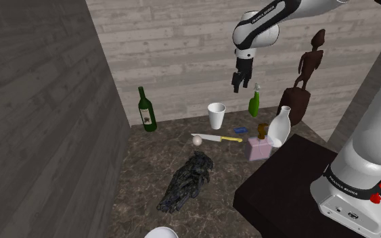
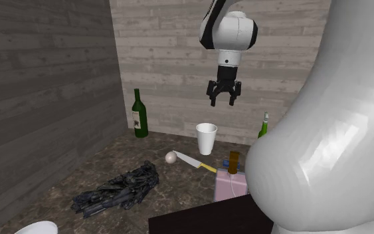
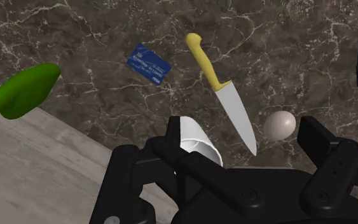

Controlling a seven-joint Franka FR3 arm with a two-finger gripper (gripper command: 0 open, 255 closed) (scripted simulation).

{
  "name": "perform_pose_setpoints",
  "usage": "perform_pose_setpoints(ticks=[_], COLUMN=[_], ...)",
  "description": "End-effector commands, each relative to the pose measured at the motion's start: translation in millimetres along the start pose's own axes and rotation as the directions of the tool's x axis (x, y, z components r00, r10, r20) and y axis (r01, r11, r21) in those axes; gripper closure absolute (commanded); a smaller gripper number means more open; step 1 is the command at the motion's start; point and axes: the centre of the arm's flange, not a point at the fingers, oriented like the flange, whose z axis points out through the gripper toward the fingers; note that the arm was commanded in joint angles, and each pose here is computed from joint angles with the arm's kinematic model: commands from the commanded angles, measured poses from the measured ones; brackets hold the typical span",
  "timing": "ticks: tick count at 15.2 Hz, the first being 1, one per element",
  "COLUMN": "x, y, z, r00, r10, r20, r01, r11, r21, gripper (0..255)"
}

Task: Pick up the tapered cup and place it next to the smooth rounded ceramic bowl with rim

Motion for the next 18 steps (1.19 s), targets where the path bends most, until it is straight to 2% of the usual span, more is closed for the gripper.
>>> perform_pose_setpoints(ticks=[1,18], x=[16.3,164.8], y=[10.9,102.9], z=[18.2,160.9], r00=[1.000,0.999], r10=[-0.003,-0.027], r20=[-0.002,-0.017], r01=[0.003,0.028], r11=[1.000,0.999], r21=[0.005,0.046], gripper=[0,0])
